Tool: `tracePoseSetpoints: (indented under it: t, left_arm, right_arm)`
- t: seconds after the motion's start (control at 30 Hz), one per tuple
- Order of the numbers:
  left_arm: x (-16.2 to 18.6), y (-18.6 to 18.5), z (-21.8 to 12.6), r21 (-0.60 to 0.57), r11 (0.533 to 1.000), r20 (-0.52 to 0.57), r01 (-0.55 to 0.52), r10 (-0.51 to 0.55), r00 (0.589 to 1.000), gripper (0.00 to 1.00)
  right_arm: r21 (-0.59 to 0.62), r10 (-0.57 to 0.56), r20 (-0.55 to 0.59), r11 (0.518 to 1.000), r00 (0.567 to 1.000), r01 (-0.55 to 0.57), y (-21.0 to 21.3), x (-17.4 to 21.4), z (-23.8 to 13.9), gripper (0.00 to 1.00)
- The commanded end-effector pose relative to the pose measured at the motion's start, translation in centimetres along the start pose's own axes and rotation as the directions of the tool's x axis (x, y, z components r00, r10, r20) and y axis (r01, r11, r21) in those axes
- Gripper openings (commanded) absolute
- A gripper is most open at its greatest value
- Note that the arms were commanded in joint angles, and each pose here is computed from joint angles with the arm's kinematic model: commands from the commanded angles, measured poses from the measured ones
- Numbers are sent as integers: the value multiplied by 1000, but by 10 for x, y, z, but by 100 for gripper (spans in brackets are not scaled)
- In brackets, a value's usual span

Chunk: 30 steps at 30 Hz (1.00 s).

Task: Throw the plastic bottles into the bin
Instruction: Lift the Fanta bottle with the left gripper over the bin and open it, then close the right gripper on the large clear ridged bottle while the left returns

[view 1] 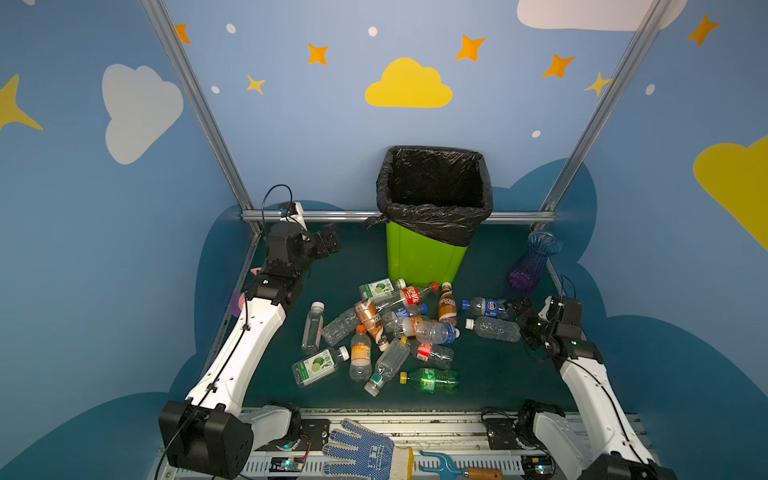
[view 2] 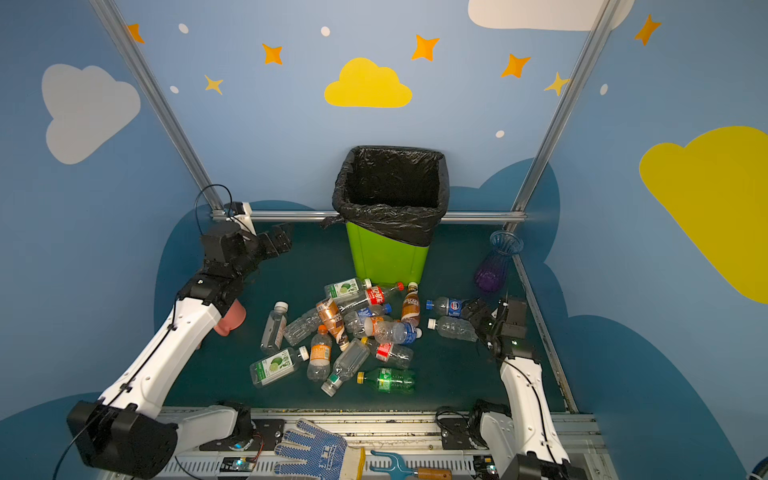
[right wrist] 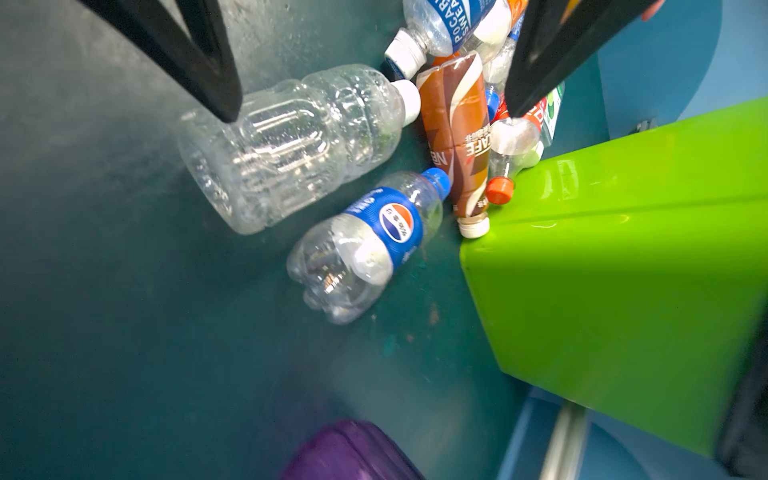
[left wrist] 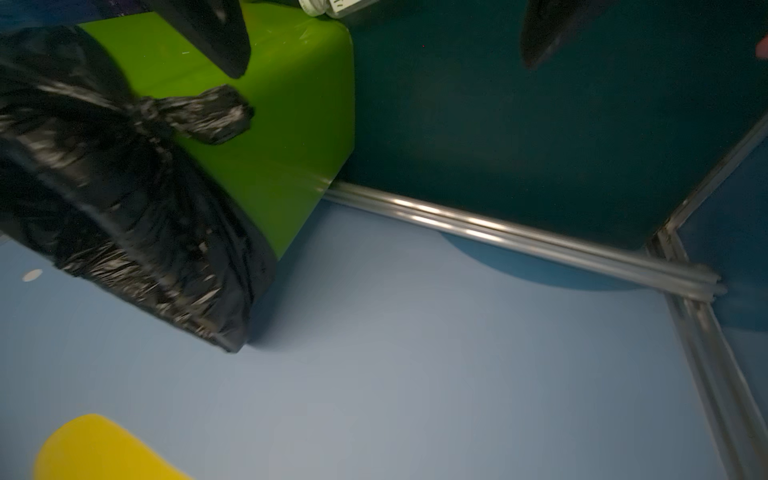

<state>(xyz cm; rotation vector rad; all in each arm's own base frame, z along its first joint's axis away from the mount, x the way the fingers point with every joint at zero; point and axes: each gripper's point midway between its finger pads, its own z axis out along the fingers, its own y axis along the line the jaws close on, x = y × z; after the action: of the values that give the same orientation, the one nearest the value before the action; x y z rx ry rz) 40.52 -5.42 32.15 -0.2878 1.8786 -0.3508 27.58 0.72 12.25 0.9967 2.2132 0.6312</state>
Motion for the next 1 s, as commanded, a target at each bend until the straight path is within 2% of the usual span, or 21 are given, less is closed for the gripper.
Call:
tracePoseSetpoints:
  t: [0.0,0.13,0.3,0.47,0.97]
  left_arm:
    - [4,25,-10,-59,995,23,85,-84,996,100]
    - [28,48,-4,-111,984,-7,139,-141,990,100]
    - [42,56,5,-127,981,-36,149,-155,987,100]
    - [46,60,11,-137,979,-51,154,-162,985,100]
    - [49,69,11,-148,976,-61,157,-167,984,100]
  right_arm:
    - [47,78,-76,996,994,-74,-14,19,7,97]
    - [87,95,-105,992,990,-86,-21,27,12,96]
    - [133,124,-119,985,985,-108,-27,32,22,94]
    - [164,124,-172,982,977,-96,-26,39,35,93]
    - [297,134,-179,952,975,-76,-59,50,54,90]
